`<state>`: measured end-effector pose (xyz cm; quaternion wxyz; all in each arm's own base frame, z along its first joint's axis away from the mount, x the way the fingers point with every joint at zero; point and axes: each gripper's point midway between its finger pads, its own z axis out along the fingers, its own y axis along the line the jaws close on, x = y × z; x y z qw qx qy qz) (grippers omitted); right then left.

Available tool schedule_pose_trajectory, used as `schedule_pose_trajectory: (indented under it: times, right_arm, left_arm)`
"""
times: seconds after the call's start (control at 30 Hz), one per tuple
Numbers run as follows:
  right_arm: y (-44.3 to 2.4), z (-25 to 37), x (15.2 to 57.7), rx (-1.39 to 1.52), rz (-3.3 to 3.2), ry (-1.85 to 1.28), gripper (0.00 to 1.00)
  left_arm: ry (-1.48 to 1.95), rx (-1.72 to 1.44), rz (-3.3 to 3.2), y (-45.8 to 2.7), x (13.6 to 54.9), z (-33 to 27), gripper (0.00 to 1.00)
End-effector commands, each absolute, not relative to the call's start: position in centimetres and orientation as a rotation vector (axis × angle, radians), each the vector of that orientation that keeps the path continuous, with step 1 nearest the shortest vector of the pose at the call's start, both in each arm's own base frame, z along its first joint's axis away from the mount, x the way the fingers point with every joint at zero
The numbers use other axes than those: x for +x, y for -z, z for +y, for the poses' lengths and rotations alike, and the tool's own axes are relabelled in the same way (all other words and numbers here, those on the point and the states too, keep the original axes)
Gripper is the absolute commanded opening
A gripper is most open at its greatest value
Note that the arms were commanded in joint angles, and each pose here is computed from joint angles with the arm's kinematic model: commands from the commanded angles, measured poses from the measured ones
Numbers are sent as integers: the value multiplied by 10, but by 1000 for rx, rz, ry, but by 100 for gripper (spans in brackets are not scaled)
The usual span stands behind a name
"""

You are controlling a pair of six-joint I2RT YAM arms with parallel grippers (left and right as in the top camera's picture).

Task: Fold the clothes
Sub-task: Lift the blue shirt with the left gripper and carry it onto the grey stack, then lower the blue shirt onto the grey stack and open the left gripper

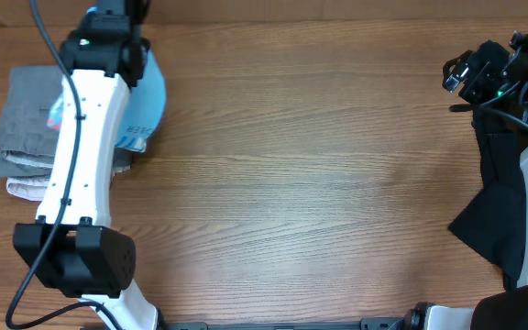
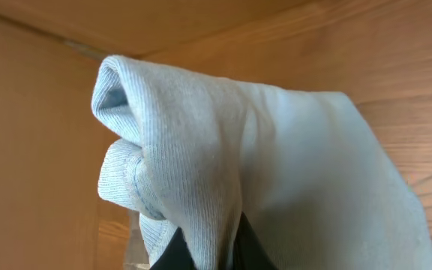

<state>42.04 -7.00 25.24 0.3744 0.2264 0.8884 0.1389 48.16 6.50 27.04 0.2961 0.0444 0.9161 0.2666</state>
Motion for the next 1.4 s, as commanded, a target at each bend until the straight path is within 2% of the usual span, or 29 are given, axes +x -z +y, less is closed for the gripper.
schedule_pose_trajectory:
  times: [0.0,0.13,0.37,0.53,0.6,0.7,0.77,0.8,1.0,1.2,1.37]
  right_arm:
    - [-253,-70,420,579,2271,-354,100]
    - [-253,-70,420,579,2271,-354,100]
    - [-253,-70,420,579,2271,-354,100]
    - [-253,-70,420,579,2271,-354,100]
    - [-253,-70,420,579,2271,-354,100]
    - [-253,-70,420,579,2271,-354,100]
    - [-253,-70,420,579,2271,-354,100]
    - [-253,-70,420,579,2271,-354,100]
    - [-253,-70,420,579,2271,-354,100]
    - [-253,-70,420,579,2271,-354,100]
    - [-253,-70,420,579,2271,-354,100]
  left_arm:
    - [-685,129,2460,-266,484,90,4]
    - [-646,97,2517,-246,483,116,4]
    - [-599,-37,2673,-177,481,179,6]
    - [-650,-270,2687,-133,480,236,5]
    - [-645,-358,2678,-121,478,254,18]
    - [-655,-450,2669,-111,470,279,63]
    - [-653,-555,2629,-113,464,295,77]
    - [-647,-626,2595,-119,461,303,80]
    - [-482,-864,2390,-182,447,320,83]
    - [-31,-933,2268,-250,431,271,79]
    - [194,-914,2382,-243,419,220,74]
